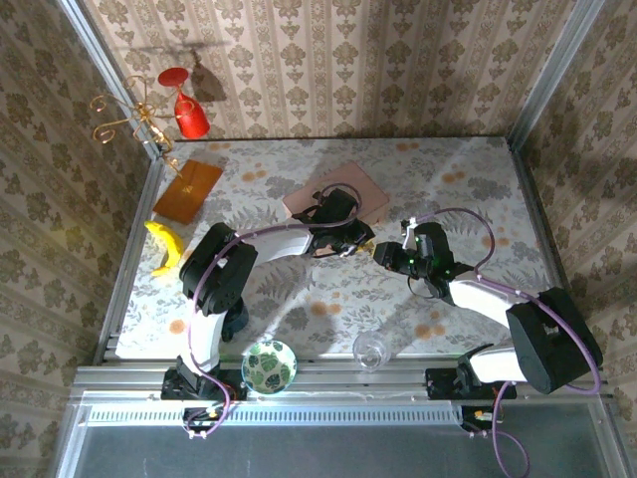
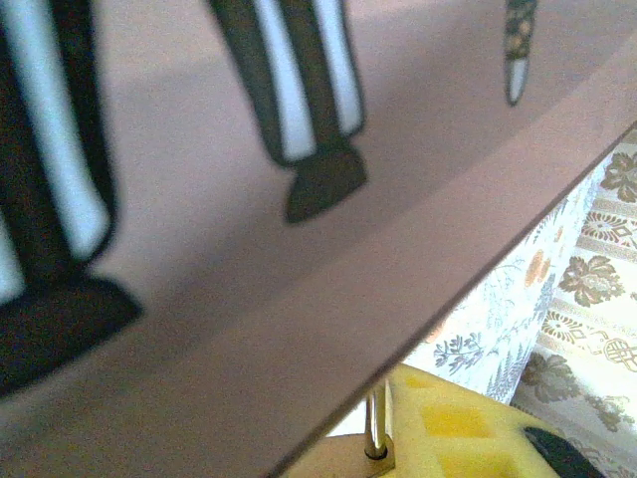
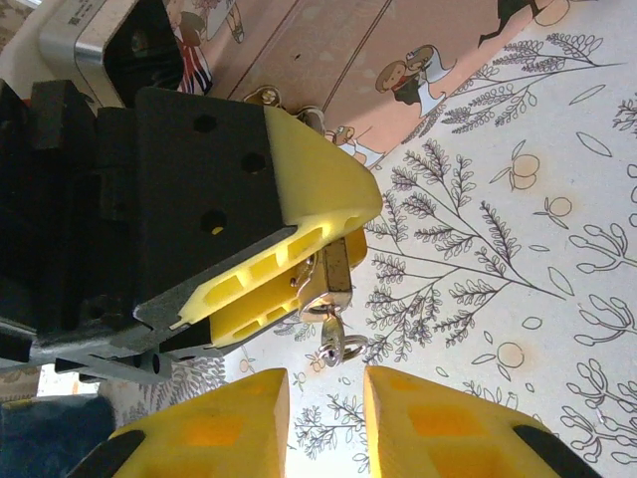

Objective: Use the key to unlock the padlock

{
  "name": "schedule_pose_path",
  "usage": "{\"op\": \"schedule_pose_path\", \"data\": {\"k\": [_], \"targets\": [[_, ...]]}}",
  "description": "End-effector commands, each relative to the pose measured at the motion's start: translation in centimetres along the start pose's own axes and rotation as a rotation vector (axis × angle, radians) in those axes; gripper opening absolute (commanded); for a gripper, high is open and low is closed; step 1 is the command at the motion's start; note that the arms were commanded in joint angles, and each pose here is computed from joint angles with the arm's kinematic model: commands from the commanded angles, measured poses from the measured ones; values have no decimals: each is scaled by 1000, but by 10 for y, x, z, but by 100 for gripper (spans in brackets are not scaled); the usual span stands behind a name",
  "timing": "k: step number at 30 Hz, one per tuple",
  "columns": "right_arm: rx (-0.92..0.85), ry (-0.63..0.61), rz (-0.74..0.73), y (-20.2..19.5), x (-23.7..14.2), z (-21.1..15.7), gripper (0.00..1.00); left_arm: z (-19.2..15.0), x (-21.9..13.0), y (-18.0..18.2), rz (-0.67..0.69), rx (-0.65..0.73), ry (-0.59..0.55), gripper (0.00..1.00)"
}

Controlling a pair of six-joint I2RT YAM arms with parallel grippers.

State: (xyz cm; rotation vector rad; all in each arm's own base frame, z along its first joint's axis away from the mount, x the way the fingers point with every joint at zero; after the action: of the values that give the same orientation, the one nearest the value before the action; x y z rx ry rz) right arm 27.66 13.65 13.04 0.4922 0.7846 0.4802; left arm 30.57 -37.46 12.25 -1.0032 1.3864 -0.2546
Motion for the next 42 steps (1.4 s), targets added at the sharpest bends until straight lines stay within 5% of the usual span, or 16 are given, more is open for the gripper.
{"op": "schedule_pose_path", "data": {"k": [1,24,42], "targets": [[-23,-30,2,4,0,7,26,-18,17,16,36,-69,116,0],[2,-27,41,4,24,17,24,-23,17,16,32,-73,134,0],[99,-33,72,-5,28,8,11,-24,15,12,19,-71,132,0]]}}
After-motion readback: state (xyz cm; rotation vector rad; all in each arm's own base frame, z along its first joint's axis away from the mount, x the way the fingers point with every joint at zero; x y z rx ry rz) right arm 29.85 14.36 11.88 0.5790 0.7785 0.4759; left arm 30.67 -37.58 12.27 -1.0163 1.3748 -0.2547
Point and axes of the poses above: each hand's point on the last joint's axis, 136 mm out from that joint toward the fingers, its own x axis out along the fingers, its own y axis along the line the jaws close on, z = x × y, the point moved 7 cm from there along -x, back along the fingers, and after that the axes turned 10 degrees about -x, right-handed, at the moved point
